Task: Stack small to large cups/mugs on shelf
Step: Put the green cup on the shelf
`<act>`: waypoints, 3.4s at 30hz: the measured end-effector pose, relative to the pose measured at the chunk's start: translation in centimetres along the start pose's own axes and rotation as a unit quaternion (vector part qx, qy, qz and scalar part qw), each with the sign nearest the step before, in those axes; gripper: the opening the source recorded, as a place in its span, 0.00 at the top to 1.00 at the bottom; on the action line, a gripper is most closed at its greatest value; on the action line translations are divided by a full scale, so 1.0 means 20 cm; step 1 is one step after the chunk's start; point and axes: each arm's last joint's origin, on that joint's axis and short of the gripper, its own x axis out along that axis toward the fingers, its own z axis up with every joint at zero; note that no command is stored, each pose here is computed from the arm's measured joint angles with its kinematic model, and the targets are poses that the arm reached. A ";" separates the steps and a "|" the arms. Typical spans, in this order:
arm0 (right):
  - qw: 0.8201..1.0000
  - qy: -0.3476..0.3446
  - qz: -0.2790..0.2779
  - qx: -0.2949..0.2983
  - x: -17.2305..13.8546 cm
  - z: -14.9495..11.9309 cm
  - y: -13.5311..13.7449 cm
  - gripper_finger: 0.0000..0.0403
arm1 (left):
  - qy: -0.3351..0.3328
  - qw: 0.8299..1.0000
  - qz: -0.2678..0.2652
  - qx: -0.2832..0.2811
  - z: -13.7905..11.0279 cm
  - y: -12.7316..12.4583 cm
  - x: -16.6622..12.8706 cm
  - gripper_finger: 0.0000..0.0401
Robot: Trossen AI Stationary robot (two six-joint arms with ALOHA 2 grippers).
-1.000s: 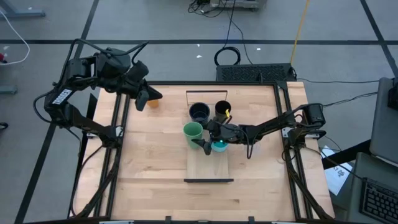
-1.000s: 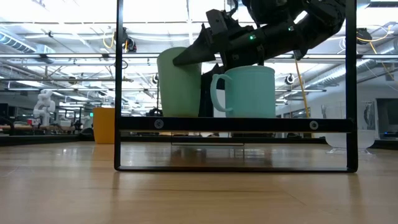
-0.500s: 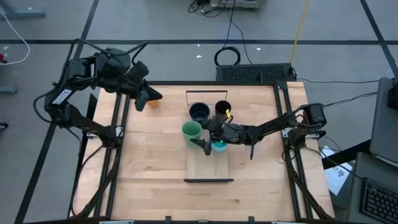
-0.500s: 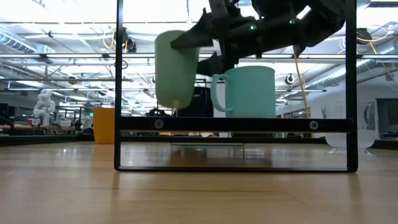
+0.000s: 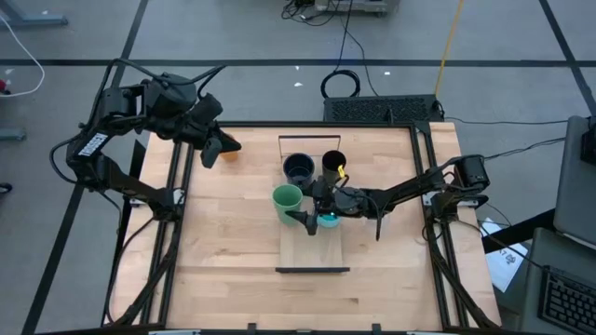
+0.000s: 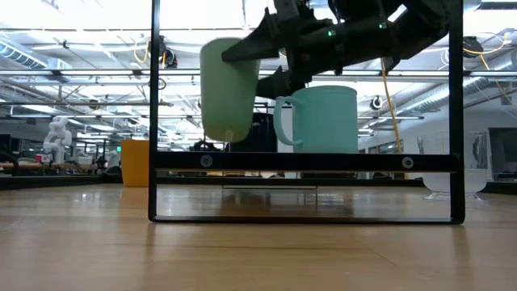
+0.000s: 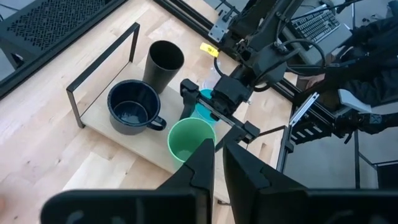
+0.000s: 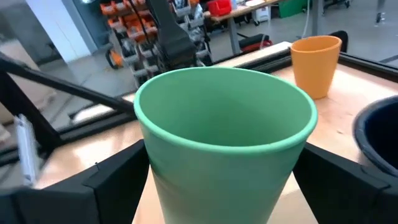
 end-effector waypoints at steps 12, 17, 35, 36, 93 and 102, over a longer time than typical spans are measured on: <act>1.000 -0.004 -0.003 0.027 0.00 0.00 -0.01 0.12 | 0.000 1.000 0.000 0.001 0.00 0.00 0.00 0.92; 0.999 0.026 -0.023 0.039 0.01 -0.02 -0.04 0.12 | 0.000 1.000 0.000 0.001 0.00 0.00 0.00 0.92; 0.999 -0.007 -0.040 -0.012 0.01 0.01 -0.03 0.11 | 0.005 1.000 -0.010 0.001 0.00 0.00 0.00 0.92; 0.999 -0.009 -0.046 -0.008 0.01 0.01 -0.04 0.11 | 0.005 1.000 -0.010 0.001 0.00 0.00 0.00 0.92; 0.995 0.015 -0.073 -0.063 0.00 -0.03 -0.03 0.11 | 0.014 1.000 -0.026 0.008 0.00 -0.01 0.00 0.92; 0.995 0.031 -0.064 -0.066 0.00 -0.04 -0.03 0.11 | 0.014 1.000 -0.026 0.008 0.00 -0.01 0.00 0.92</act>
